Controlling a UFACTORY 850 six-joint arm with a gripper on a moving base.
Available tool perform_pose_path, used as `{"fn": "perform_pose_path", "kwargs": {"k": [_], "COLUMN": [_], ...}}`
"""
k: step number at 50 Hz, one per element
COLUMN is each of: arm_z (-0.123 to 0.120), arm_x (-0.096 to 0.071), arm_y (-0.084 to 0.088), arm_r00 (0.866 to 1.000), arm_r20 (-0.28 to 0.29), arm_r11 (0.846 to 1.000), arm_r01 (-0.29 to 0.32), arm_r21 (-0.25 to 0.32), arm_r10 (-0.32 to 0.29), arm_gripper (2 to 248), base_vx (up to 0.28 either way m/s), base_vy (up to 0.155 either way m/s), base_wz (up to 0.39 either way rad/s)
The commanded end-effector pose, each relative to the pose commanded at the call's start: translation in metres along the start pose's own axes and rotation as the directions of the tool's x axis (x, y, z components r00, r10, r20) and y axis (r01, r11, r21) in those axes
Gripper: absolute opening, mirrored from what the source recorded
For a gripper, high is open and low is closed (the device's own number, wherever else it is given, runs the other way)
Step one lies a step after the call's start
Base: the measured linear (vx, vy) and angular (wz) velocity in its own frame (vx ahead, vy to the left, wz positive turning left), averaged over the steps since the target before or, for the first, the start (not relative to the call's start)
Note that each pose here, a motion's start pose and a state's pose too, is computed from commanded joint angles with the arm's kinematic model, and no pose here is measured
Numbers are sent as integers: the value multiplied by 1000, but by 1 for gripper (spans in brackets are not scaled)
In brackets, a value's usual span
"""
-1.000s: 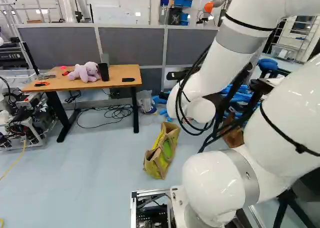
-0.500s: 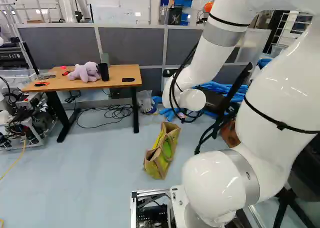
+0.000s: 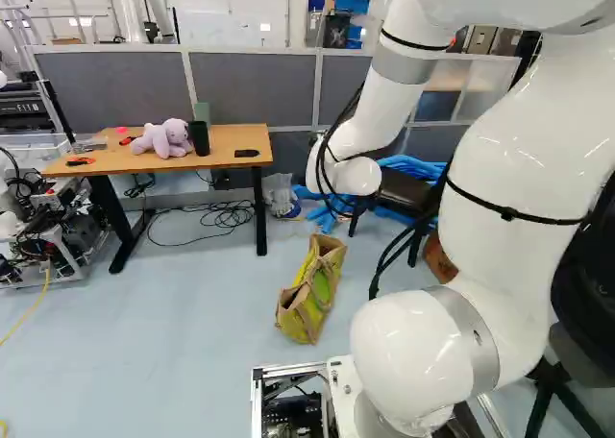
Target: Pick up the bag on the ground and place it on the table
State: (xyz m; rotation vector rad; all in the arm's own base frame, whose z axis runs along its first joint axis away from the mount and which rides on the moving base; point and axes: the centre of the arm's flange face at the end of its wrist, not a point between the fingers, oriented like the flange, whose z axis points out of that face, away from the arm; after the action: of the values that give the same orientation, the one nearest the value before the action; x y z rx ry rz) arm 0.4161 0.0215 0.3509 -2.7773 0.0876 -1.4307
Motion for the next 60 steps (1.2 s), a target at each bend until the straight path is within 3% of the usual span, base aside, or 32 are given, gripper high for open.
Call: {"fn": "perform_pose_path", "kwargs": {"k": [15, 30, 45, 60], "arm_z": [24, 48, 71, 92], "arm_x": [7, 15, 22, 28], "arm_y": [-3, -4, -5, -7], "arm_r00": [996, 982, 960, 929], "arm_r20": [85, 167, 244, 316], "arm_r11": [999, 996, 989, 980], "arm_r01": [-38, -81, -126, -173], "arm_r21": [-22, -48, -74, -98], "arm_r10": [40, 88, 140, 195], "arm_gripper": [247, 247, 247, 247], "base_vx": [0, 0, 0, 0], "base_vy": [0, 0, 0, 0], "base_wz": [0, 0, 0, 0]}}
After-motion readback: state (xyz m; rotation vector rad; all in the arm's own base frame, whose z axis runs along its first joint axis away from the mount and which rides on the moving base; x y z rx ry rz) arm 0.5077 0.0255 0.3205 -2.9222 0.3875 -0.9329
